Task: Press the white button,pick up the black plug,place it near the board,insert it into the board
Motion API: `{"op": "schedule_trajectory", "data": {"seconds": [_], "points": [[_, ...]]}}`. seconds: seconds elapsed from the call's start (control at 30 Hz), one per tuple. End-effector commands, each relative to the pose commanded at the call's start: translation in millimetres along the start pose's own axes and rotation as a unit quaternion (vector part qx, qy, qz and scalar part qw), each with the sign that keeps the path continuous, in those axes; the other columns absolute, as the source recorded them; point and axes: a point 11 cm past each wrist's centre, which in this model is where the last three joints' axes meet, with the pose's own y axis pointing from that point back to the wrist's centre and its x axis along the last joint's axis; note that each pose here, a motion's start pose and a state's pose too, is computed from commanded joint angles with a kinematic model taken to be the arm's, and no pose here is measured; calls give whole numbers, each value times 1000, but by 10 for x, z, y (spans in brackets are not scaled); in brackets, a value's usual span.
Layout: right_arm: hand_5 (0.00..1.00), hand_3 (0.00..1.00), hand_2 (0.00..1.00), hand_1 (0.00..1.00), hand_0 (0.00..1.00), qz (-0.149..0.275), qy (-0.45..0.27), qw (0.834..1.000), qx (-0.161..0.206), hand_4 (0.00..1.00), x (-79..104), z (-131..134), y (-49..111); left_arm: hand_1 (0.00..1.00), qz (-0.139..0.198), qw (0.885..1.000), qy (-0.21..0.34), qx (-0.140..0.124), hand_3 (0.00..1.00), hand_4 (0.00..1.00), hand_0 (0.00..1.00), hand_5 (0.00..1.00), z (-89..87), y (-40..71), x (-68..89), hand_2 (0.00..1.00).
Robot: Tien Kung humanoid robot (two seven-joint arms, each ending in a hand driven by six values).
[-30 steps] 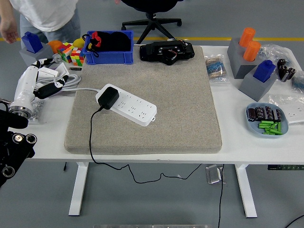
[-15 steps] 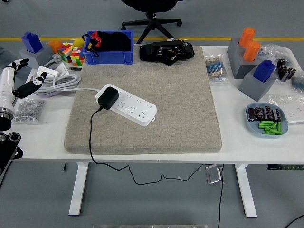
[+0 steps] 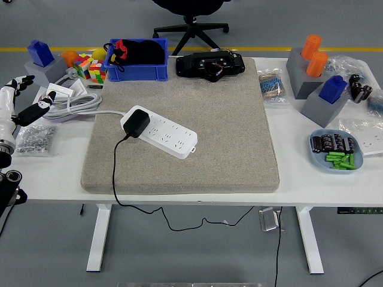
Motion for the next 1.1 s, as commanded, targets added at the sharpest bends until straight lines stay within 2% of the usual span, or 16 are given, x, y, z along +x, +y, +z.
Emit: {"op": "schedule_trajectory", "data": {"seconds": [0.3, 0.67, 1.1], "points": [[473, 649, 704, 703, 802, -1, -3, 1000, 1, 722, -6, -7, 0, 856, 8, 1000, 22, -7, 791, 783, 850, 379, 47, 8, 61, 804], [473, 648, 704, 703, 802, 4, -13, 1000, 1, 722, 30, 17, 2, 855, 0, 1000, 29, -5, 789, 773, 849, 370, 41, 46, 17, 803], [472, 648, 704, 702, 802, 0, -15, 1000, -2, 722, -8, 46, -1, 853, -6, 1000, 27, -2, 784, 769, 848, 363, 49, 62, -1, 800]]}}
